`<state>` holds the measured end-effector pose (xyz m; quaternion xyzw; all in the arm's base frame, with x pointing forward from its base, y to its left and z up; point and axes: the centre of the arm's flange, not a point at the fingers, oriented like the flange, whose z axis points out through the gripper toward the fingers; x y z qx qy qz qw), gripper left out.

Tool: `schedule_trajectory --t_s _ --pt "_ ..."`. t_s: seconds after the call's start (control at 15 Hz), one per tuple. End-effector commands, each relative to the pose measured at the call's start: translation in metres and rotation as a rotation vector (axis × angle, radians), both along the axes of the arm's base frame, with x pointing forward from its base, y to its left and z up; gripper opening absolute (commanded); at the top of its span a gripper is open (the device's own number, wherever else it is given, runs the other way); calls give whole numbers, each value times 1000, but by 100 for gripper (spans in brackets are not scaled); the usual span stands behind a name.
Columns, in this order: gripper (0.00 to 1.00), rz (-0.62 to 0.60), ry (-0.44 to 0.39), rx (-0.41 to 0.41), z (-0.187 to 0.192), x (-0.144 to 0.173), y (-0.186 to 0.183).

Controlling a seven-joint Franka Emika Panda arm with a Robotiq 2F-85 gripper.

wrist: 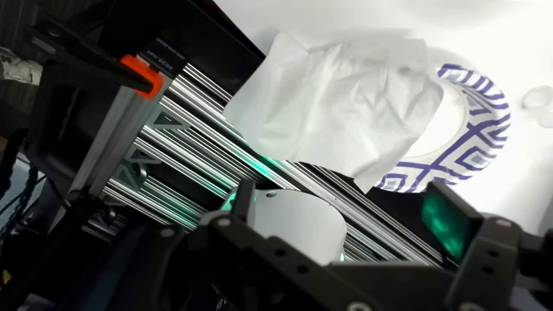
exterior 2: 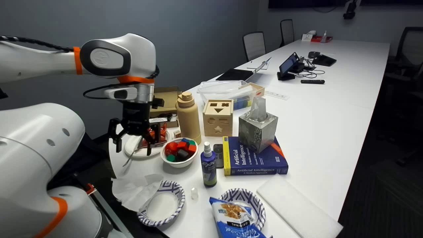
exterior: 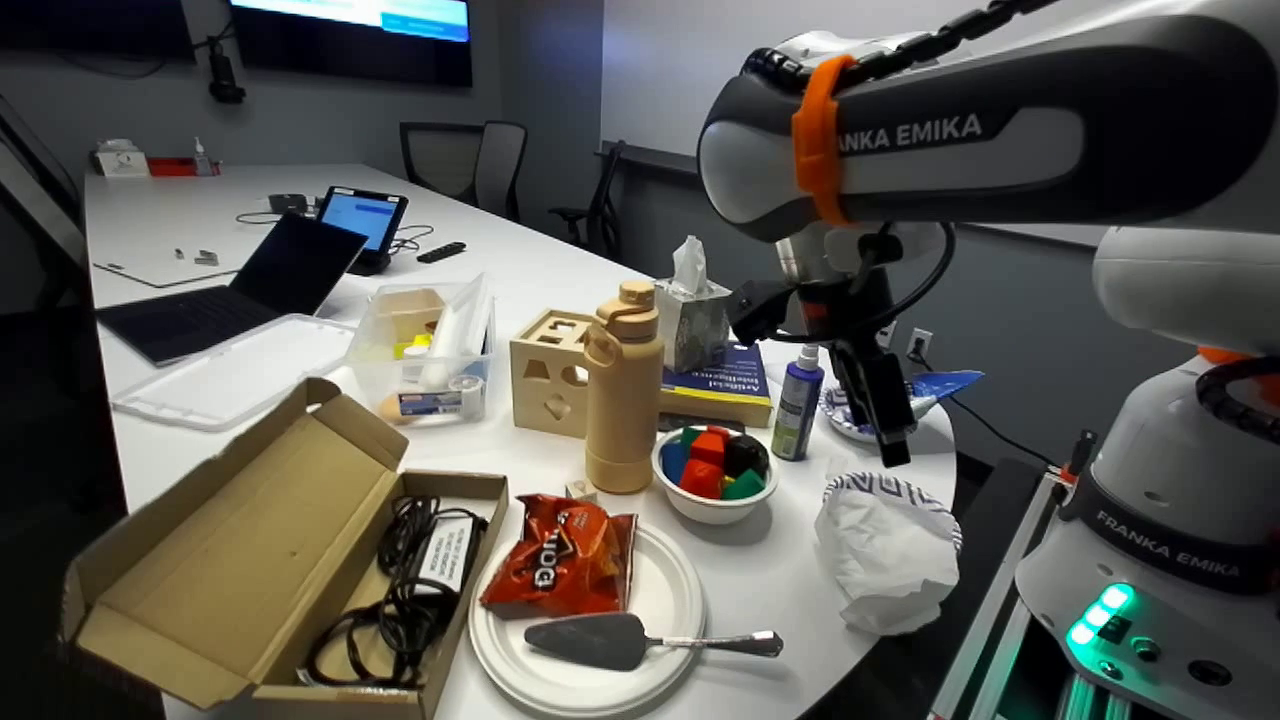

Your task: Grab the tissue and wipe the table

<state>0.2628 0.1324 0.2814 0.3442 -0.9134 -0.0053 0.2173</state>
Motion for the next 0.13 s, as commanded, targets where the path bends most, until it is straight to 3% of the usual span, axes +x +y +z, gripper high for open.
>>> schedule_trajectory --t_s 0.0,0.07 --pt "100 -23 -17 -48 40 -49 -12" --pt "100 -26 -12 -51 39 -48 -12"
